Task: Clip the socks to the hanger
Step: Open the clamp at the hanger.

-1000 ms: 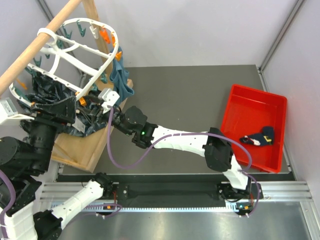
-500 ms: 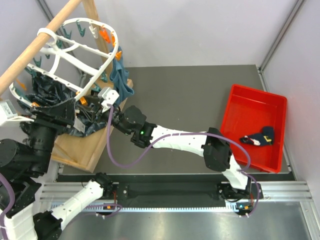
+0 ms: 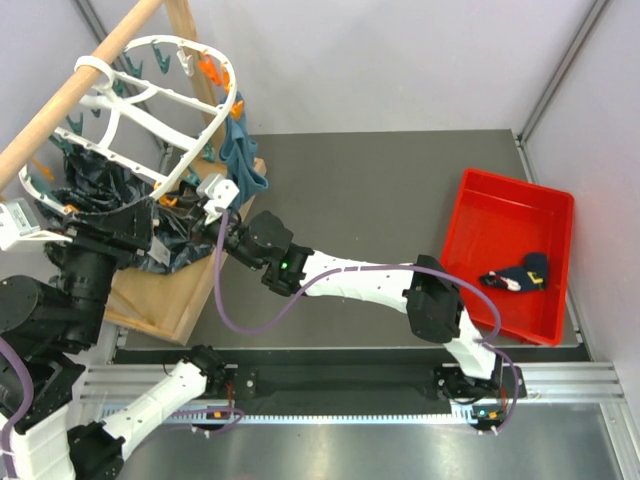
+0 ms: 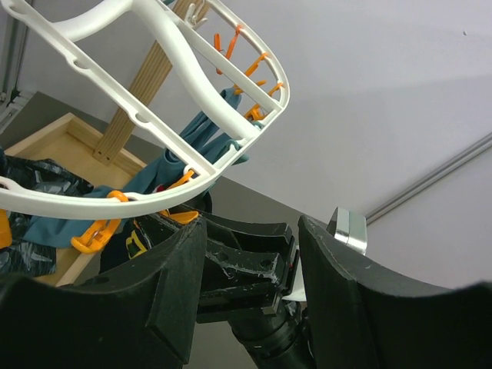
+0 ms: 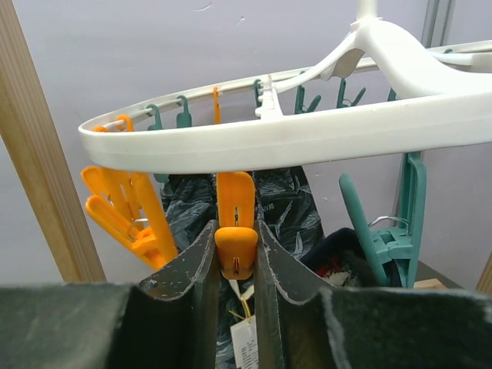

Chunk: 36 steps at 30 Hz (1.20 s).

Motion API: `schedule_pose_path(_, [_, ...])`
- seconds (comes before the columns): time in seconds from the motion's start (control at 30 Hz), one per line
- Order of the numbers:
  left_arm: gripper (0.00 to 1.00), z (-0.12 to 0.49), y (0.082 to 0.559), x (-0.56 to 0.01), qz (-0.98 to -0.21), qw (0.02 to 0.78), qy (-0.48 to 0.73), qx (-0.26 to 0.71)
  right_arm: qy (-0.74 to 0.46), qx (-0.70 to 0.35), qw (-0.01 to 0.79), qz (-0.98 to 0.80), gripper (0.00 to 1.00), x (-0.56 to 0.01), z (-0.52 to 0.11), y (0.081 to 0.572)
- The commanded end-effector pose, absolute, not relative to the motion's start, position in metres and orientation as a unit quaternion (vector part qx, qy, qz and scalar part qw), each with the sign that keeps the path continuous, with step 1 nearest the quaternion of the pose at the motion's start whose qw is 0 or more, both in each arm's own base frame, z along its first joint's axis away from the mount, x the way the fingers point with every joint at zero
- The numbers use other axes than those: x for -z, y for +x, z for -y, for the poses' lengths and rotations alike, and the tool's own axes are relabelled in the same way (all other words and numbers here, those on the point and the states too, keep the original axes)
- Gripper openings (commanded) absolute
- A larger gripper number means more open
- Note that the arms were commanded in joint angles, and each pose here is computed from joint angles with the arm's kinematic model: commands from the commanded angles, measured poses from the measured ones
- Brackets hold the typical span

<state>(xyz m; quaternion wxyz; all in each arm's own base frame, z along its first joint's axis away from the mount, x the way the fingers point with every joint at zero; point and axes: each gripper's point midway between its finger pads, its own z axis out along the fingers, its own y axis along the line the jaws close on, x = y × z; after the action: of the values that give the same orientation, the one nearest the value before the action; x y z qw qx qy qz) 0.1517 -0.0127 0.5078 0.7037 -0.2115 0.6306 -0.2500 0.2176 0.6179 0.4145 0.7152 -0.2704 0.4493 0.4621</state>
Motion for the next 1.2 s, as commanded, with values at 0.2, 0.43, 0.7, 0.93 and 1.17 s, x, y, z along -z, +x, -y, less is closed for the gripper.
schedule_pose_path(0.2, [0.57, 0.024, 0.158, -0.504, -0.638, 0.695, -0.202, 0.263, -0.264, -0.471, 0.721, -0.435, 0.00, -0.440, -0.595, 0.213])
schedule_pose_path(0.43, [0.56, 0.023, 0.166, -0.490, -0.653, 0.685, -0.213, 0.243, -0.312, -0.453, 0.705, -0.447, 0.01, -0.458, -0.578, 0.202])
schedule_pose_path(0.7, [0.56, 0.030, 0.180, -0.487, -0.655, 0.684, -0.217, 0.235, -0.414, -0.440, 0.650, -0.462, 0.03, -0.459, -0.582, 0.183])
schedule_pose_path(0.93, [0.57, 0.027, 0.190, -0.485, -0.660, 0.680, -0.234, 0.215, -0.452, -0.442, 0.627, -0.455, 0.03, -0.468, -0.567, 0.172])
schedule_pose_path(1.17, [0.63, 0.021, 0.190, -0.478, -0.669, 0.664, -0.265, 0.202, -0.473, -0.451, 0.600, -0.461, 0.00, -0.467, -0.561, 0.166])
